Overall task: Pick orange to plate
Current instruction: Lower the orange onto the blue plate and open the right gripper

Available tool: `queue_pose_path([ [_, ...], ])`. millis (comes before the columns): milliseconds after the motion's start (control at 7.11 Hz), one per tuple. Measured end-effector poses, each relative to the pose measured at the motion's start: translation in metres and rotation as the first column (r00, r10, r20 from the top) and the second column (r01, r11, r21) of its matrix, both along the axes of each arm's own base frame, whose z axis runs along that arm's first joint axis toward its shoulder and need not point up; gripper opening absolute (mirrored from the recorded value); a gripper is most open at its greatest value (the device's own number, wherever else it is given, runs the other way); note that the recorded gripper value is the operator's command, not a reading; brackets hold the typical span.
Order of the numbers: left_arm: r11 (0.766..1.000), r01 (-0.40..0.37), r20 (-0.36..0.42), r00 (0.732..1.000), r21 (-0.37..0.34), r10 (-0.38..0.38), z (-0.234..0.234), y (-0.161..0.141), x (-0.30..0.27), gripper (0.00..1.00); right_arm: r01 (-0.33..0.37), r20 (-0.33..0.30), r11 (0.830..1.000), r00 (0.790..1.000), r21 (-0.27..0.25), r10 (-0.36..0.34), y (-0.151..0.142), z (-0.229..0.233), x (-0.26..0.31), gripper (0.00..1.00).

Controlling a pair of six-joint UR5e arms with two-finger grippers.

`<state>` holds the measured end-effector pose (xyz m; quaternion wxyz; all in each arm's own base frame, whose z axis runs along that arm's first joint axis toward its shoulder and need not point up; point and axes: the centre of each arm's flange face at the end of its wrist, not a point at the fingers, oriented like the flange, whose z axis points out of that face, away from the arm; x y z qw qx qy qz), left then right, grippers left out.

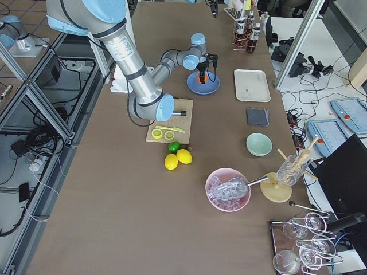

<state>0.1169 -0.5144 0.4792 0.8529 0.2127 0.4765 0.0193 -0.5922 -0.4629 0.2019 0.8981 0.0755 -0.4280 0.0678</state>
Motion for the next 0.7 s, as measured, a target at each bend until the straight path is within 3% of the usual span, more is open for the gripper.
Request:
queue_pose_path([
  [422,0.999,-0.012,0.059,0.998,0.041,0.009,0.047,-0.006,-0.058,0.98,-0.022,-0.046,1.000,0.999,0.004,0.022,-0.009,0.007,-0.022,0.02],
  [563,0.999,-0.014,0.055,0.998,0.044,0.012,0.049,-0.006,-0.064,0.98,-0.023,-0.057,1.000,0.998,0.001,0.023,-0.010,0.012,-0.026,0.93],
  [704,0.999,-0.015,0.048,0.999,0.040,0.013,0.049,-0.006,-0.069,0.98,-0.023,-0.065,1.000,0.998,-0.004,0.023,-0.010,0.015,-0.029,1.00],
])
